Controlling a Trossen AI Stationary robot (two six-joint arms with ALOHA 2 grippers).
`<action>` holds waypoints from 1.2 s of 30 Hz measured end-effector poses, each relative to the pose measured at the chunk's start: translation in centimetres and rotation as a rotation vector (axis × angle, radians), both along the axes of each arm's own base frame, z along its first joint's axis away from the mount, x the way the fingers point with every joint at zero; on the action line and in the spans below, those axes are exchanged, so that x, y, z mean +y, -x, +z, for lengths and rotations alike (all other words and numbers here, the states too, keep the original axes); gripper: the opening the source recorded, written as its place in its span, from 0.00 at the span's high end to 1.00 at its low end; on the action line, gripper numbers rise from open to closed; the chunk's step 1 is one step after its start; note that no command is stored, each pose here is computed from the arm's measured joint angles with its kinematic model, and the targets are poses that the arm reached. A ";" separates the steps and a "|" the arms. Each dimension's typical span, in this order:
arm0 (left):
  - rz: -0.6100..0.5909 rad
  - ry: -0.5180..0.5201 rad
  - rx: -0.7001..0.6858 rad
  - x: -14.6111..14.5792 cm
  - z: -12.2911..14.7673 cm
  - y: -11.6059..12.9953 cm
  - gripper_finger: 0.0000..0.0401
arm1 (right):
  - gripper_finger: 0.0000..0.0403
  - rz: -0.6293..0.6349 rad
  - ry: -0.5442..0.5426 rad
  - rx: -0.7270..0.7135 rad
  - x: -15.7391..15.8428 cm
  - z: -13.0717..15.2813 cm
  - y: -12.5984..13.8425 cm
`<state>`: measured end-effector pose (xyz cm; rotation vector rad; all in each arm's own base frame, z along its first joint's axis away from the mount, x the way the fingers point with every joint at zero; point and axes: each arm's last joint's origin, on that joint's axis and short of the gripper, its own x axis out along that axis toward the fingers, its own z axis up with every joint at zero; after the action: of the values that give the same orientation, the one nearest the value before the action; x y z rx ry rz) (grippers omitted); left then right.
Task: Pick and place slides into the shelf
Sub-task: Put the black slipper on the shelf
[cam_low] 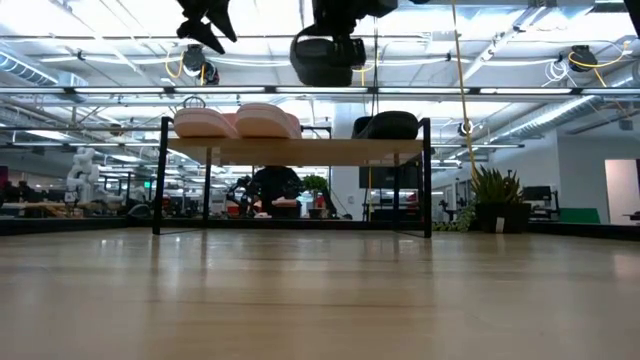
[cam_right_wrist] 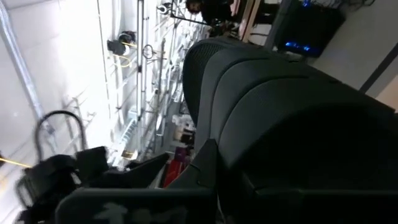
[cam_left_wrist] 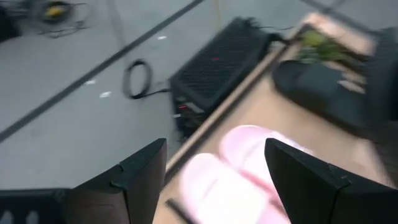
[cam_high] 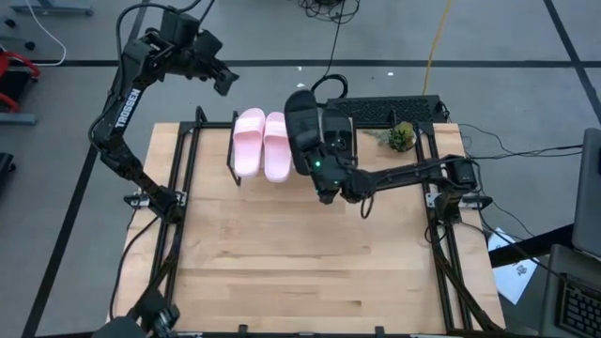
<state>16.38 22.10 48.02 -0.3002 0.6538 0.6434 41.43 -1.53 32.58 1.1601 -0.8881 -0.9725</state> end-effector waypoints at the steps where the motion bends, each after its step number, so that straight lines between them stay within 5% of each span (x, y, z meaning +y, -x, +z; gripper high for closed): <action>1: -0.029 0.014 -0.019 -0.1 0.0 -0.1 0.32 | 1.00 -0.003 0.000 0.006 -0.1 0.0 0.0; 10: -0.312 0.004 -0.132 -1.2 0.5 -1.6 0.32 | 1.00 0.068 0.013 -0.015 0.5 0.3 -0.2; 15: -0.325 -0.037 -0.201 -1.2 1.1 -2.5 0.32 | 1.00 0.101 0.017 -0.023 1.1 0.4 -0.2; 28: -0.275 0.229 -0.163 -1.7 -1.1 -5.1 0.32 | 0.99 0.057 0.145 0.020 0.4 2.3 0.5; 36: -0.285 0.206 -0.171 -2.6 -0.9 -6.1 0.32 | 0.99 0.064 0.223 0.022 -0.5 3.2 0.9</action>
<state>22.50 19.55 47.16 -0.4388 0.5854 0.2742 40.52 -2.06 35.82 0.9800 -0.9116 -0.8103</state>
